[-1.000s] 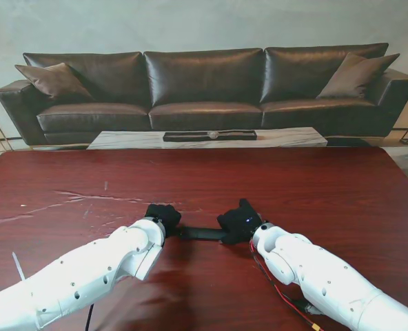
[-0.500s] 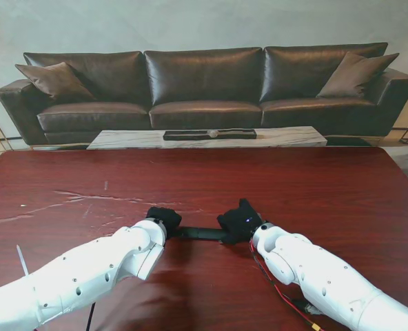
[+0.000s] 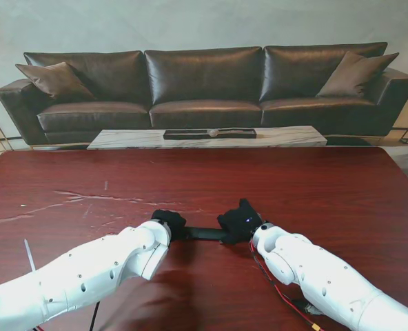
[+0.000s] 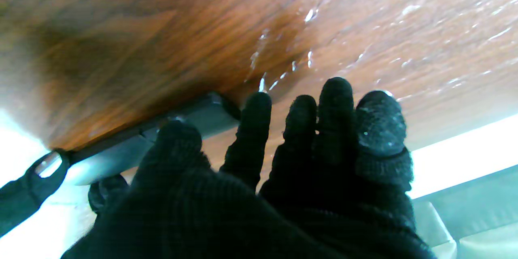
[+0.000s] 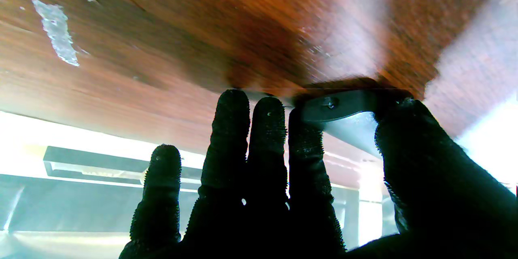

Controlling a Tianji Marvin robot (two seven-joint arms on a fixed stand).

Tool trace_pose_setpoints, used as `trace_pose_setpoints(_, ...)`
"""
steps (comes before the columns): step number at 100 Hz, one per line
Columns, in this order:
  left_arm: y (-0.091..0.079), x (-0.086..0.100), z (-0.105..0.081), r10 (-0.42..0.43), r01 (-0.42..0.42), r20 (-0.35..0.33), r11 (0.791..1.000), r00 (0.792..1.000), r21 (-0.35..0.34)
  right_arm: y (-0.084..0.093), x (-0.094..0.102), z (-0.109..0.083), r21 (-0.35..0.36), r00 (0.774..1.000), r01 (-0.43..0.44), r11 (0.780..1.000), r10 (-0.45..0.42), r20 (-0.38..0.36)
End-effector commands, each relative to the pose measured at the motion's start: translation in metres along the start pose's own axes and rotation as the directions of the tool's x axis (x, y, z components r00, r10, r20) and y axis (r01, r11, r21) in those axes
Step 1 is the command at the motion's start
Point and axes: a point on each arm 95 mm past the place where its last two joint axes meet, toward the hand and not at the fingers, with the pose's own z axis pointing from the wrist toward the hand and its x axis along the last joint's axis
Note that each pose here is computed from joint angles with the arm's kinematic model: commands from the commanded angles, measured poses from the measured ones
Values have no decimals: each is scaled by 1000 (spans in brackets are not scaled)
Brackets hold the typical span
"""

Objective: Install the batteries into the remote control and close the cover

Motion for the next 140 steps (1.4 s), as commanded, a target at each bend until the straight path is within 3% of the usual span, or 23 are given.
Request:
trace_pose_setpoints(1,-2,2,0,-10,10,-6,1000,1000,3,-20,2,-7,53,1000,5,999,-5,1)
trace_pose_setpoints(140,-12,25,9,-38,36,-93,999,995,-19,-20,2,-7,52,1000,3,999,-3,1)
